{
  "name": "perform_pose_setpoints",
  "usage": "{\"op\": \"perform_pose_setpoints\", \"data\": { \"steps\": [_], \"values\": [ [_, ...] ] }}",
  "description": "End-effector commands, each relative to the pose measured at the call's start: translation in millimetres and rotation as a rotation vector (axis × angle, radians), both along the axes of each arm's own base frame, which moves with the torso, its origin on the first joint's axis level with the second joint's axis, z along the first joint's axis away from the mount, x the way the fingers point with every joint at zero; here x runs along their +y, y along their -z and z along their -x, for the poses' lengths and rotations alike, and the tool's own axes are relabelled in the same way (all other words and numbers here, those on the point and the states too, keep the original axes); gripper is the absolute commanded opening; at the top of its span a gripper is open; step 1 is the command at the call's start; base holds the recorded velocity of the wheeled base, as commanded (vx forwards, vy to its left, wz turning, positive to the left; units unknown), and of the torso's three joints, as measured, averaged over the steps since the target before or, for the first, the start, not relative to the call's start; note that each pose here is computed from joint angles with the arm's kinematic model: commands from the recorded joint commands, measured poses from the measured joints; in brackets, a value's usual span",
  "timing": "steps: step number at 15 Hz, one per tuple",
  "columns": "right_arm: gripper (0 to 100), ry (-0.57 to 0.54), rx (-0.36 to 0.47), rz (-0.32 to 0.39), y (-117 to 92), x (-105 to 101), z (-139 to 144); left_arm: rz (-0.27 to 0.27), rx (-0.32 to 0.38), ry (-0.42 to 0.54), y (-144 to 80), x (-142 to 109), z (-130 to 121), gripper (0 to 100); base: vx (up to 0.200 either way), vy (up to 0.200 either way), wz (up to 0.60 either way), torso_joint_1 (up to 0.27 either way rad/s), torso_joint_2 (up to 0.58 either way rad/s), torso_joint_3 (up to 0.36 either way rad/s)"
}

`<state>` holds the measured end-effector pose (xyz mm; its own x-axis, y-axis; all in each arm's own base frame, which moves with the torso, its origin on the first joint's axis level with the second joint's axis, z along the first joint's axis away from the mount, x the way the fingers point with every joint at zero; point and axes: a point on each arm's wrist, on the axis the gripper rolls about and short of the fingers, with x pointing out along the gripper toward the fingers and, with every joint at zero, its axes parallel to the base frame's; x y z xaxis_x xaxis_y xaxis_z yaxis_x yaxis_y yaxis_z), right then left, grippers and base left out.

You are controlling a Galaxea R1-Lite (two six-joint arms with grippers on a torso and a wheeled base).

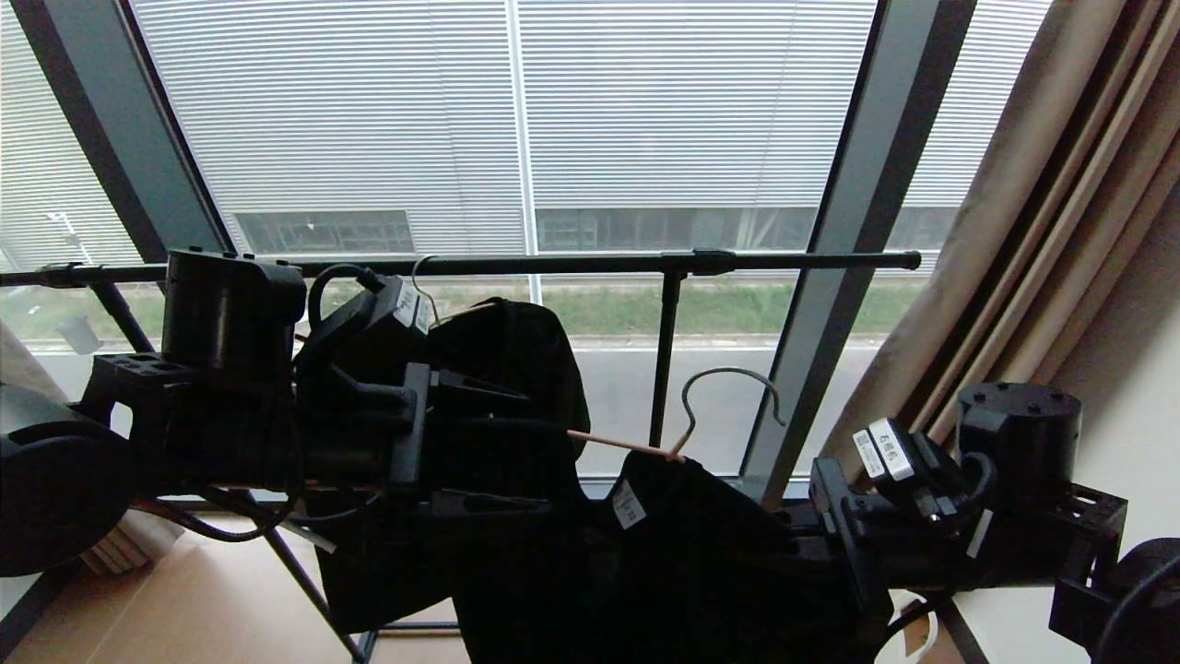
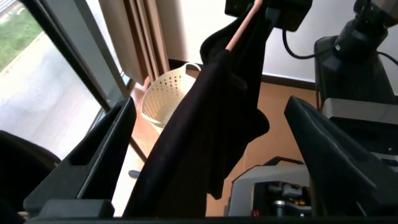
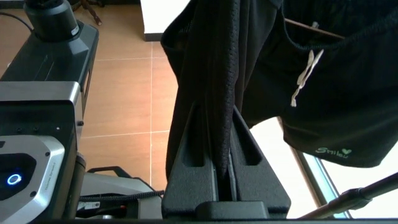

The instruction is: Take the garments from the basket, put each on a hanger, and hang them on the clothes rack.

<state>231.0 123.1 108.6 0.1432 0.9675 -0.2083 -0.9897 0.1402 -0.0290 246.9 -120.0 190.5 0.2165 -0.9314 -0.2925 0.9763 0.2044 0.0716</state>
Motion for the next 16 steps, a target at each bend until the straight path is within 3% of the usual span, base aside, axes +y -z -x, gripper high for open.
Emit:
{"op": "perform_pose_setpoints", "data": {
  "steps": [1,12,13,16],
  "values": [
    [0,-0.004,-0.014,-0.007,-4.0,-0.1,1.5,0.000,0.004,0.002,0.7,-0.3,0.1,0,0.000,0.000,0.00,0.000,0.00,0.000],
    [0,0.015,0.017,-0.015,-4.4,0.6,-5.1,-0.011,0.000,-0.007,5.0,8.7,12.7,0,0.000,0.000,0.00,0.000,0.00,0.000],
    [100,0.015,0.017,-0.015,-4.6,0.5,-4.9,-0.011,-0.002,-0.012,4.9,10.0,12.5,0,0.000,0.000,0.00,0.000,0.00,0.000],
    [100,0.029,0.016,-0.014,-4.1,-3.6,-5.8,-0.008,-0.009,-0.031,3.3,15.8,14.6,0,0.000,0.000,0.00,0.000,0.00,0.000]
  ]
}}
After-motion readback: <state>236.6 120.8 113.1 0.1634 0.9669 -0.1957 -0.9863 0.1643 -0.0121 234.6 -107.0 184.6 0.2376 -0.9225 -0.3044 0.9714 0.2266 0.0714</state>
